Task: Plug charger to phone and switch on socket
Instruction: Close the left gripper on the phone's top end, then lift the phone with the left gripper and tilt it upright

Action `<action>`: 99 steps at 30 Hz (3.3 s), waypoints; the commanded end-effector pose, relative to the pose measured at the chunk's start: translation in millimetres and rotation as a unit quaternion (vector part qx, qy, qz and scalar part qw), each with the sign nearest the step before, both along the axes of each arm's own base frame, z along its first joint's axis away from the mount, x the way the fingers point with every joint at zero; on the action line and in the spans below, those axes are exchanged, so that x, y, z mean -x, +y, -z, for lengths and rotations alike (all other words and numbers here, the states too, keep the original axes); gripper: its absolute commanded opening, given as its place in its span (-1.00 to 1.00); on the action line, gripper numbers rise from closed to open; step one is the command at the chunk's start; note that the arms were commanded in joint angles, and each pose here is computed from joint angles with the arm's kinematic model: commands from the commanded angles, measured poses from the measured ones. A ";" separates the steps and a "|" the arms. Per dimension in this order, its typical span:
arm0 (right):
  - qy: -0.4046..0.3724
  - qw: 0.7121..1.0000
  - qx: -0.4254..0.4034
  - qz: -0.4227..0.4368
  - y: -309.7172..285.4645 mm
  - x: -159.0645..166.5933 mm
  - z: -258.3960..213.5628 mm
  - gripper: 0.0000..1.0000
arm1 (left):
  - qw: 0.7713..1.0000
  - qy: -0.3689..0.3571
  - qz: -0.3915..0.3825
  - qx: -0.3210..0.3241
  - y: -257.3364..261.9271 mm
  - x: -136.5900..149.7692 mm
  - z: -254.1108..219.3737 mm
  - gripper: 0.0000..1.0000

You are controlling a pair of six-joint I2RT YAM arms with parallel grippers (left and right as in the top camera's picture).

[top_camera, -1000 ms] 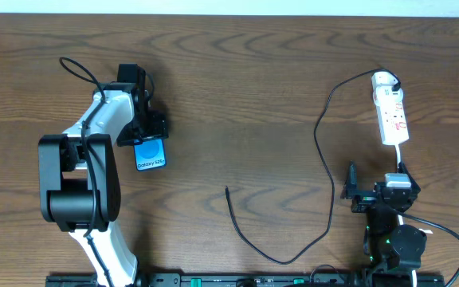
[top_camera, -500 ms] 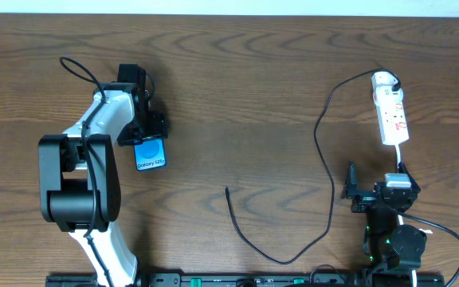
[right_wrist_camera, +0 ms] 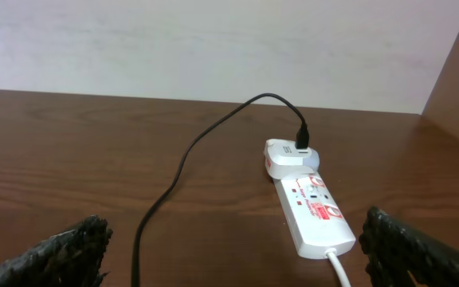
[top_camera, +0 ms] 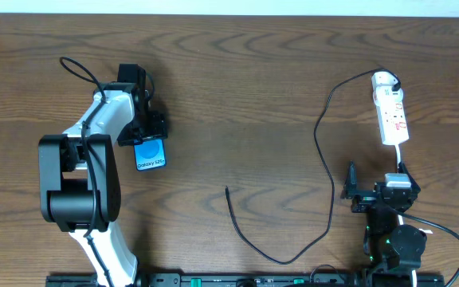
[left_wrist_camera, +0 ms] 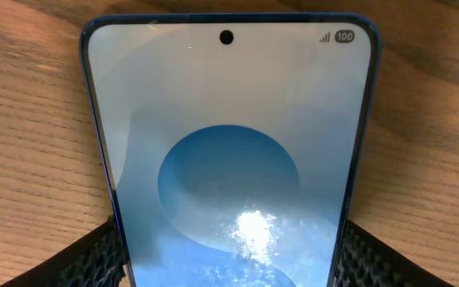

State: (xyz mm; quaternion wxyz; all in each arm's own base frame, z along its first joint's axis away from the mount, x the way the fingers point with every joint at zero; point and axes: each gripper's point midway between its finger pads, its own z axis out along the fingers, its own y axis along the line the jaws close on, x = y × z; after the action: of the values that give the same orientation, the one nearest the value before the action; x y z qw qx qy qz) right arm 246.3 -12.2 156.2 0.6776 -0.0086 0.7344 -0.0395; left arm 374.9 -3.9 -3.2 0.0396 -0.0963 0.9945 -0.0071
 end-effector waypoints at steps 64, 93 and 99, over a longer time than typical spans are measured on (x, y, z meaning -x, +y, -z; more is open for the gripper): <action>0.002 1.000 0.007 -0.002 0.9 0.1 1.2 0.99 | 0.946 -0.057 -0.026 0.317 -100.6 3.0 -106.2 -0.85; 0.002 1.000 0.007 -0.002 0.9 0.1 1.2 0.99 | 0.727 0.080 -0.122 0.671 -168.6 -23.4 -248.9 -0.85; 0.002 1.000 0.007 -0.002 0.9 0.1 1.2 0.99 | 0.717 0.109 -0.156 0.670 -168.6 -24.4 -250.4 -0.85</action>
State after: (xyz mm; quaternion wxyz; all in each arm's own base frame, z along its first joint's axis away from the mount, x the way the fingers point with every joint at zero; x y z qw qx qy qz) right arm 246.3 -12.2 156.1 0.6774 -0.0086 0.7345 -0.0395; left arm 408.4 -171.1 229.9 -0.1104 -0.2489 0.7123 -0.6469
